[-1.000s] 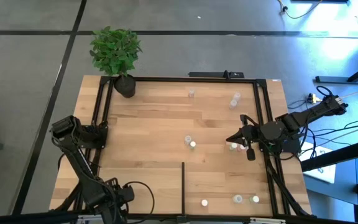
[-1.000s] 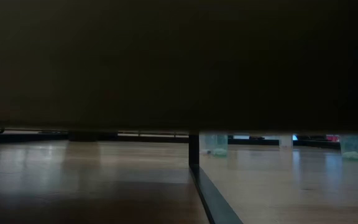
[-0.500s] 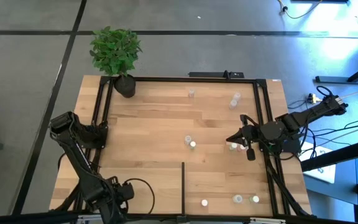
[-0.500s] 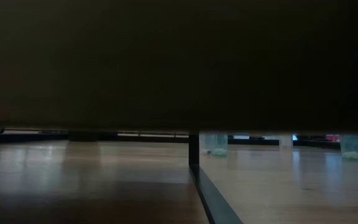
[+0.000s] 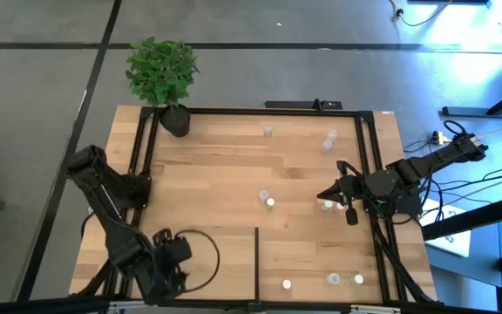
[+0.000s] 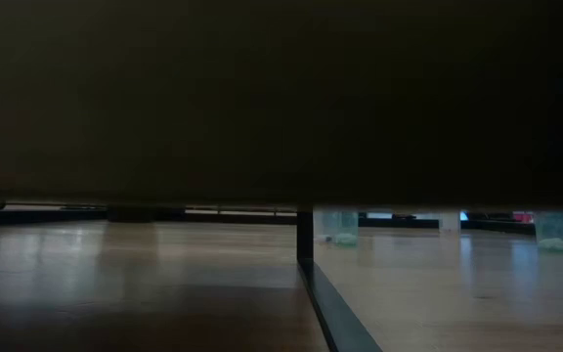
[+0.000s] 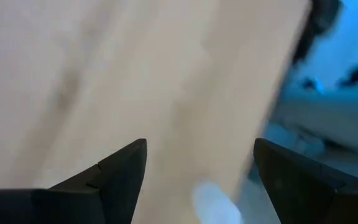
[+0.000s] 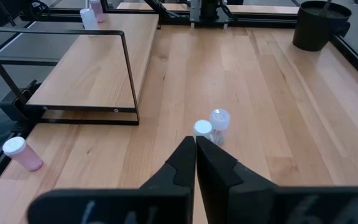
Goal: Pick and place medicine bottles onto shelf by color
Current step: Put the top left green pill bottle on the shelf
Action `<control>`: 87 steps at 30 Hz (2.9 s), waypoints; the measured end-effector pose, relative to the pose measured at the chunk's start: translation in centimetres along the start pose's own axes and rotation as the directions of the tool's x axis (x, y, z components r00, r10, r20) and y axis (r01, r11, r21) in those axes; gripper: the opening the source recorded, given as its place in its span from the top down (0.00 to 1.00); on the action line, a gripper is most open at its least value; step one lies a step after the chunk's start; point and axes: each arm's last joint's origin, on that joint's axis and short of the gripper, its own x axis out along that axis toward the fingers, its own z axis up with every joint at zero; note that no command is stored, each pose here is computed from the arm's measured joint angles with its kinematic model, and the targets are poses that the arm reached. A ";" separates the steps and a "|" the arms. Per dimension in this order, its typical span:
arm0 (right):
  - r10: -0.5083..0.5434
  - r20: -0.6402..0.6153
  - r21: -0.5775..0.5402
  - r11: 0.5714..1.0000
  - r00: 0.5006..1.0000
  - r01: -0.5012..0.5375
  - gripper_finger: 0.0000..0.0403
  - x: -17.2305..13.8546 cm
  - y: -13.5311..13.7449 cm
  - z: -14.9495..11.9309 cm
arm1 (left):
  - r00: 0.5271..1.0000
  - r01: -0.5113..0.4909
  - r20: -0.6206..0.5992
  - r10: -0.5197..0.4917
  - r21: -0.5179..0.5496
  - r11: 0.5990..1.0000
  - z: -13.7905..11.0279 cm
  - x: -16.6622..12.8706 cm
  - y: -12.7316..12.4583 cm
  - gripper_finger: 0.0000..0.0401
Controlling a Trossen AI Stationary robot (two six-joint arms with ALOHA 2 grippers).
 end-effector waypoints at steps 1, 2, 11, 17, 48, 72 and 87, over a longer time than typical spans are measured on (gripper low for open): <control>0.000 0.000 0.000 1.000 1.000 0.000 0.96 0.0 0.0 0.0 | 0.999 -0.025 0.034 0.025 0.010 1.000 0.4 0.0 0.3 0.28; 0.000 0.000 0.000 1.000 1.000 0.000 0.96 0.0 0.0 0.0 | 0.997 -0.046 0.070 0.044 0.019 0.999 0.8 -0.1 0.6 0.28; 0.000 0.000 0.000 1.000 1.000 0.000 0.96 0.0 0.0 0.0 | 0.942 -0.221 0.262 0.210 0.014 0.975 6.2 1.0 3.0 0.28; 0.000 0.000 0.000 1.000 1.000 0.000 0.96 0.0 0.0 0.0 | 0.901 -0.328 0.287 0.324 -0.035 0.944 10.5 2.2 5.5 0.28; 0.002 0.010 0.048 0.999 1.000 -0.003 0.96 0.0 0.0 0.1 | 0.826 -0.467 0.343 0.448 -0.029 0.884 11.5 -2.5 10.0 0.28; 0.004 0.029 0.093 0.996 1.000 -0.007 0.96 0.3 0.2 0.4 | 0.807 -0.446 0.381 0.450 -0.107 0.889 11.4 -2.7 9.9 0.28; -0.099 -0.002 0.068 0.993 0.995 0.099 0.58 1.9 0.4 0.2 | 0.808 -0.428 0.380 0.451 -0.150 0.891 11.4 -2.7 9.8 0.28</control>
